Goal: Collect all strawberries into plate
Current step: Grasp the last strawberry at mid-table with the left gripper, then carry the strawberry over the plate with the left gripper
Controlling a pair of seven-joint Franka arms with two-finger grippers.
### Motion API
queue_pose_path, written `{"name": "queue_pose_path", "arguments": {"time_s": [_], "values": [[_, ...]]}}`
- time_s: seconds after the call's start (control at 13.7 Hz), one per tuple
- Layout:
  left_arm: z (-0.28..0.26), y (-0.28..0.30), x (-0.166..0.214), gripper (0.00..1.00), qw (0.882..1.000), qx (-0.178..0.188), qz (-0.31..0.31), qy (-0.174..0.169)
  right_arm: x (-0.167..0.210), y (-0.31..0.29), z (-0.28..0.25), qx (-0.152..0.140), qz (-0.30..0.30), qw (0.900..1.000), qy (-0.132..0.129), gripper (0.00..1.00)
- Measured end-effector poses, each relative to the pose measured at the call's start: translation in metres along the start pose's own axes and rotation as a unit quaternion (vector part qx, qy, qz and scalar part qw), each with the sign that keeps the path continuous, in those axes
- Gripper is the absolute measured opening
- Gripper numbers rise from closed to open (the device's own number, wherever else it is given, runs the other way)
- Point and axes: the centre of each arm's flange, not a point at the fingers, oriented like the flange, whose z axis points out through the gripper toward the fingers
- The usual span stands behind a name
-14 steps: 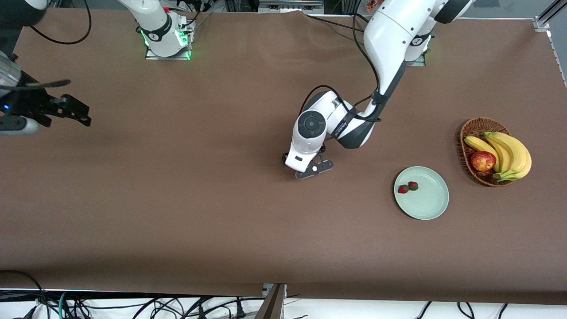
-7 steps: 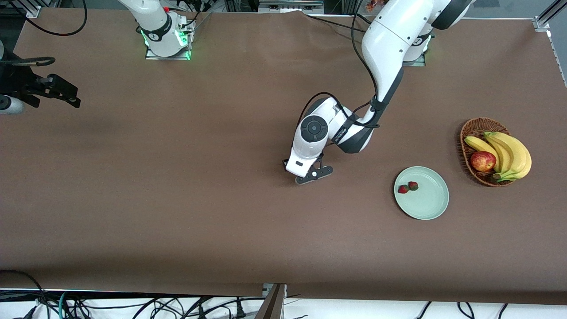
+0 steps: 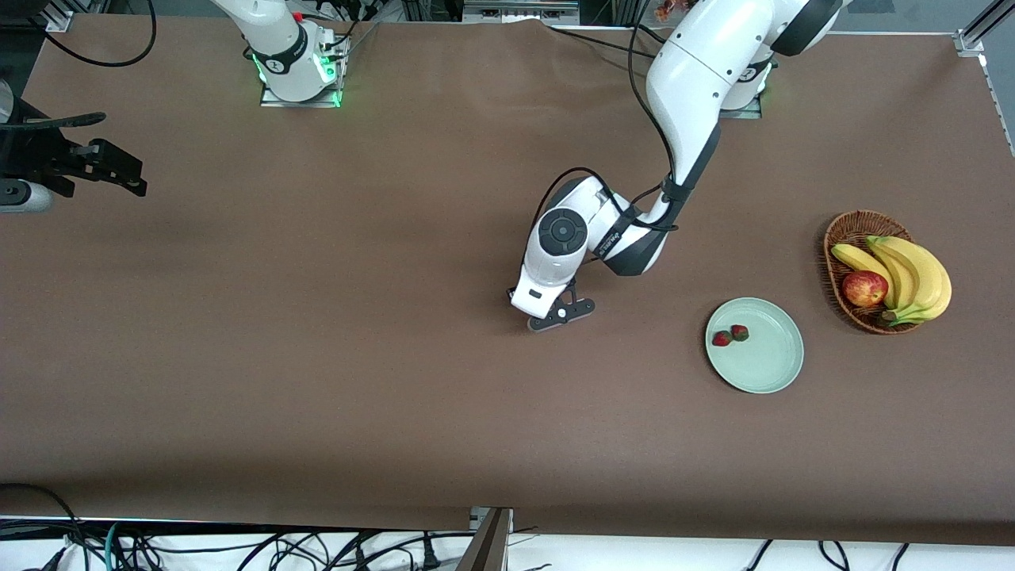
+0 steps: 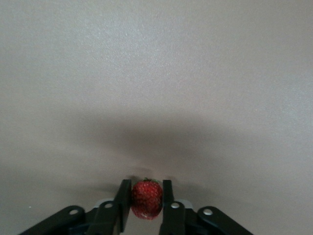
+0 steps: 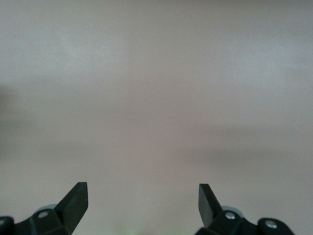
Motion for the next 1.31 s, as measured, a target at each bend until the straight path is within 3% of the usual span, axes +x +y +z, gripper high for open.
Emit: {"name": "queue_pose_path", "arguments": {"time_s": [0.29, 0.58, 0.8, 0.95, 1.09, 1.31], "values": [[-0.001, -0.001, 0.001, 0.29, 1.000, 0.002, -0.001, -0.001, 0.000, 0.006, 0.000, 0.000, 0.005, 1.000, 0.000, 1.00], [-0.022, -0.020, 0.022, 0.29, 0.996, 0.073, 0.038, -0.043, 0.000, 0.007, 0.000, 0.000, 0.005, 1.000, 0.000, 1.00], [-0.064, -0.062, 0.062, 0.29, 0.982, 0.118, 0.112, -0.095, 0.000, 0.007, 0.000, 0.000, 0.005, 1.000, 0.000, 1.00], [-0.079, -0.098, 0.087, 0.29, 0.965, 0.151, 0.175, -0.123, 0.000, 0.007, 0.000, 0.000, 0.005, 1.000, 0.000, 1.00], [-0.081, -0.131, 0.112, 0.29, 0.935, 0.186, 0.270, -0.137, 0.000, 0.007, 0.000, 0.000, 0.006, 1.000, 0.000, 1.00], [-0.086, -0.173, 0.150, 0.29, 0.891, 0.180, 0.386, -0.160, 0.000, 0.007, 0.000, 0.000, 0.006, 1.000, 0.000, 1.00]]}}
